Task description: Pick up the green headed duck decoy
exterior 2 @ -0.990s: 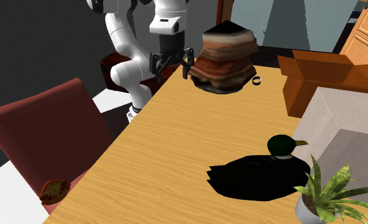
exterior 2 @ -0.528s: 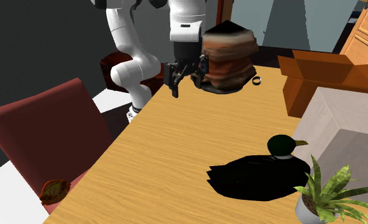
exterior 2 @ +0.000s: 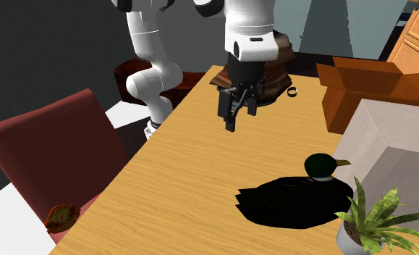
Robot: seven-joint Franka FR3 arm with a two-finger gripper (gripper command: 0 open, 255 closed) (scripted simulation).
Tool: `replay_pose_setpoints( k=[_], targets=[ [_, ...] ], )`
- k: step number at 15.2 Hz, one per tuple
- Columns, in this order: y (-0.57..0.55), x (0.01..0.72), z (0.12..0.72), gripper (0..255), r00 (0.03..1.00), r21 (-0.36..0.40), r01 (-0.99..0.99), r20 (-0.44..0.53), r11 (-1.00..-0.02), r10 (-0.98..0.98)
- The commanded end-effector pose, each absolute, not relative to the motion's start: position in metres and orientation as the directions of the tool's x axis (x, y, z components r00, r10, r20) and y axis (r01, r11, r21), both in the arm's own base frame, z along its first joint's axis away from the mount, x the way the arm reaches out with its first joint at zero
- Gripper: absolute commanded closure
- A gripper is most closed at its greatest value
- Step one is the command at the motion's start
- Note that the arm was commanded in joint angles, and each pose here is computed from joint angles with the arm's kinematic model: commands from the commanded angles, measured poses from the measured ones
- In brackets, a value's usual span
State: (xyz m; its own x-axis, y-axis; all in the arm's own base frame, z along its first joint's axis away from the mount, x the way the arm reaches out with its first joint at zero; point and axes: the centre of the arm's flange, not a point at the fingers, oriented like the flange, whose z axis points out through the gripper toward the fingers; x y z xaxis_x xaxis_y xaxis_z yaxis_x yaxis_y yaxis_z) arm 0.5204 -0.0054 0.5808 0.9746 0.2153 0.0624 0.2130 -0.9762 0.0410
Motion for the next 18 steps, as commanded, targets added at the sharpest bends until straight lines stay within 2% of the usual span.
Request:
replay_pose_setpoints(
  k=[1, 13, 18],
  targets=[
    [-0.001, 0.548, 0.584, 0, 0.963, 0.044, 0.26, 0.066, -0.965, 0.262],
    [0.051, 0.689, 0.592, 0, 0.855, 0.067, 0.508, 0.087, -0.859, 0.512],
    [0.051, 0.689, 0.566, 0, 0.855, 0.067, 0.508, 0.087, -0.859, 0.512]
  ],
)
